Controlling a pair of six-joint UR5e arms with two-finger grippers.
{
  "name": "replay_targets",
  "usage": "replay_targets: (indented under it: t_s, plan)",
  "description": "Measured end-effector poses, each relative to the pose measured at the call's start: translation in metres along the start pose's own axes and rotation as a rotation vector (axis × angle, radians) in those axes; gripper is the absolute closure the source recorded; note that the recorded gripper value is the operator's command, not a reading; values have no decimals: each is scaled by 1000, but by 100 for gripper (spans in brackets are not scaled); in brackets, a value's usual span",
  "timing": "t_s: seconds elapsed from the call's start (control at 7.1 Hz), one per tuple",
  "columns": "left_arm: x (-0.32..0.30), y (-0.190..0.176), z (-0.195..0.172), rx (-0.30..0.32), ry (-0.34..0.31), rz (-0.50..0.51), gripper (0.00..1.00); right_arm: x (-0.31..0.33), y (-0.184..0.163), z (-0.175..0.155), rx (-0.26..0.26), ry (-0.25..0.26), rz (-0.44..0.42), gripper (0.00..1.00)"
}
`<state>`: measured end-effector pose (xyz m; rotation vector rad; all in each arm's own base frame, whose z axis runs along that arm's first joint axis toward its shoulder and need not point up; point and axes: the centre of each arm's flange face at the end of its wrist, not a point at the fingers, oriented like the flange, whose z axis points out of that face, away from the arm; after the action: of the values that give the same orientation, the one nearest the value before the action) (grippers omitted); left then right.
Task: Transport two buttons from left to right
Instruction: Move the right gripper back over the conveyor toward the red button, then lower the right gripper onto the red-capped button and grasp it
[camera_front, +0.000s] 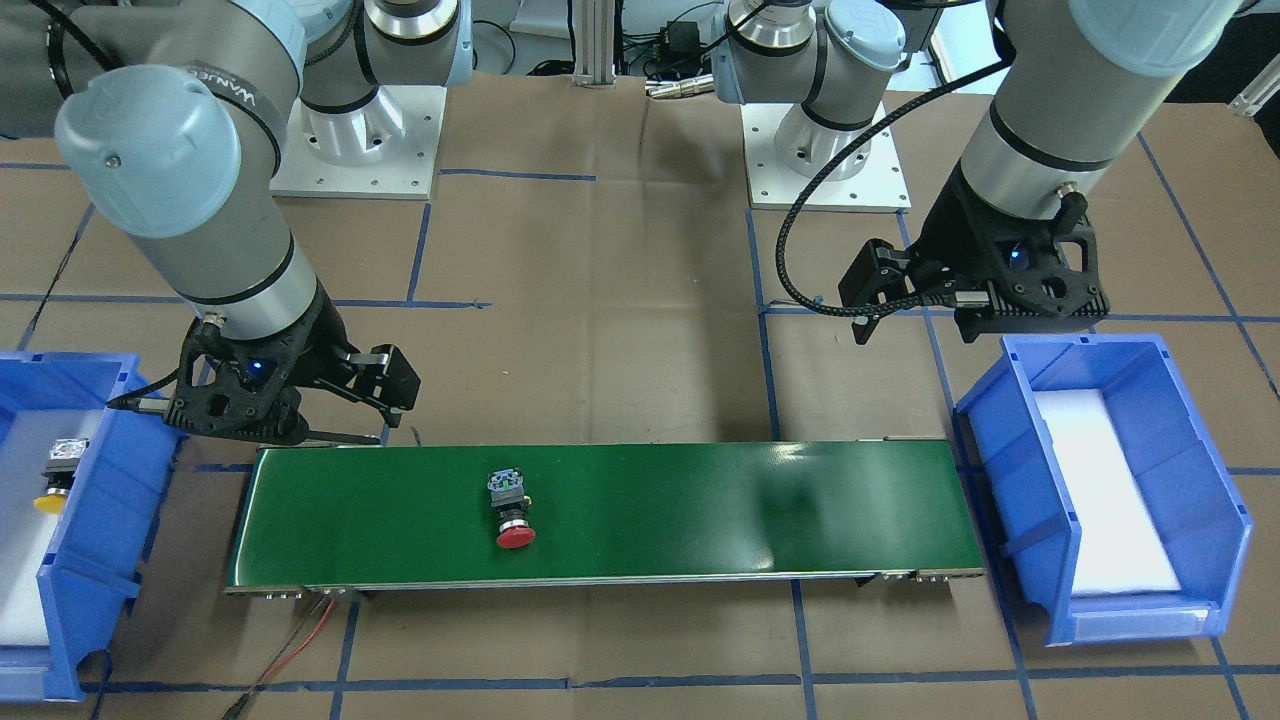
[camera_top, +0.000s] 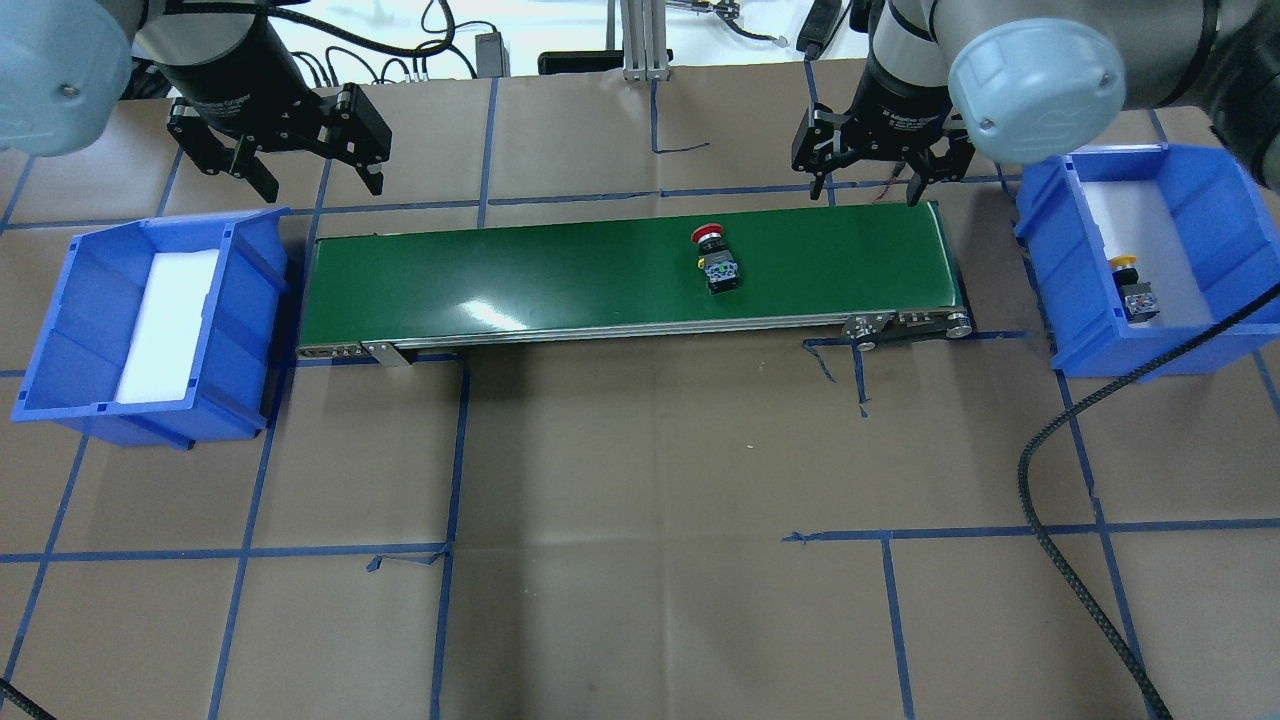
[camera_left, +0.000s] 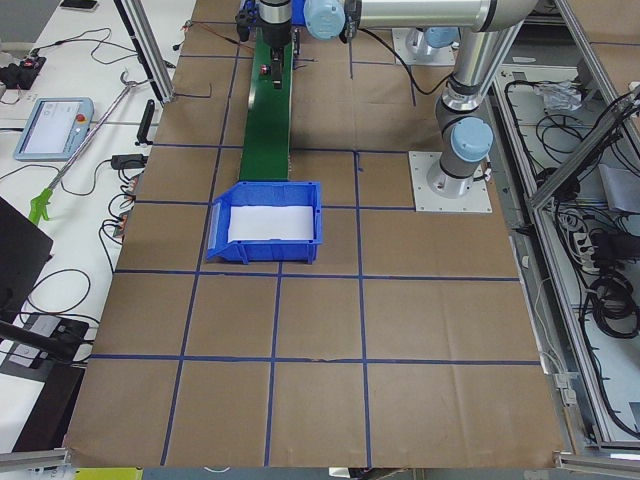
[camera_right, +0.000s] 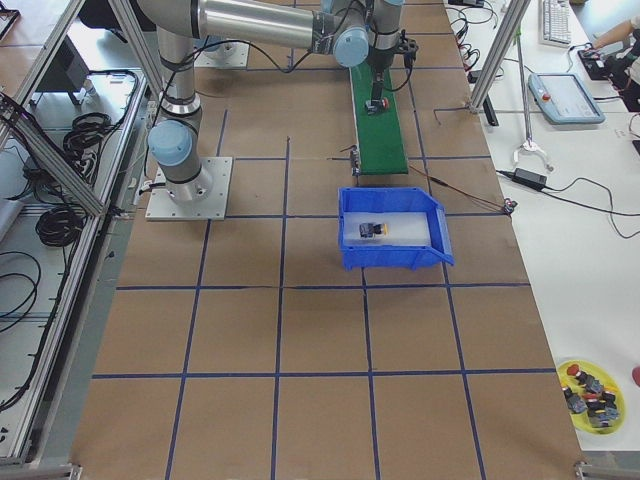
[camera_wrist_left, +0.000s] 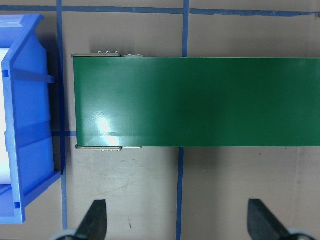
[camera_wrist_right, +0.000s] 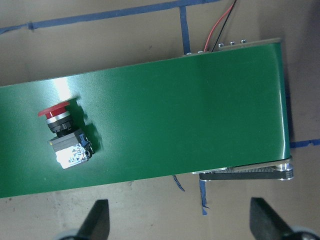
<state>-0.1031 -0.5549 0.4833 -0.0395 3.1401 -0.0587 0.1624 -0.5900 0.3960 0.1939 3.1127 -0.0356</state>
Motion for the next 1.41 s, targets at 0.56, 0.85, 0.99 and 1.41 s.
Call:
replay_targets:
  t_s: [0.56,0.85,0.99,1.41]
  plan:
    - [0,0,0,0,0,0,0,-1,-10,47,32,-16,3,1]
    - [0,0,1,-1,-1,1,0,-1,-14,72,36,-18,8,1]
    - [0,0,1,-1,-1,2,0,-2,-18,82,29,-17,9,1]
    - [0,0,1,-2,-1,2,0,-7,-25,97,37,-50,15,1]
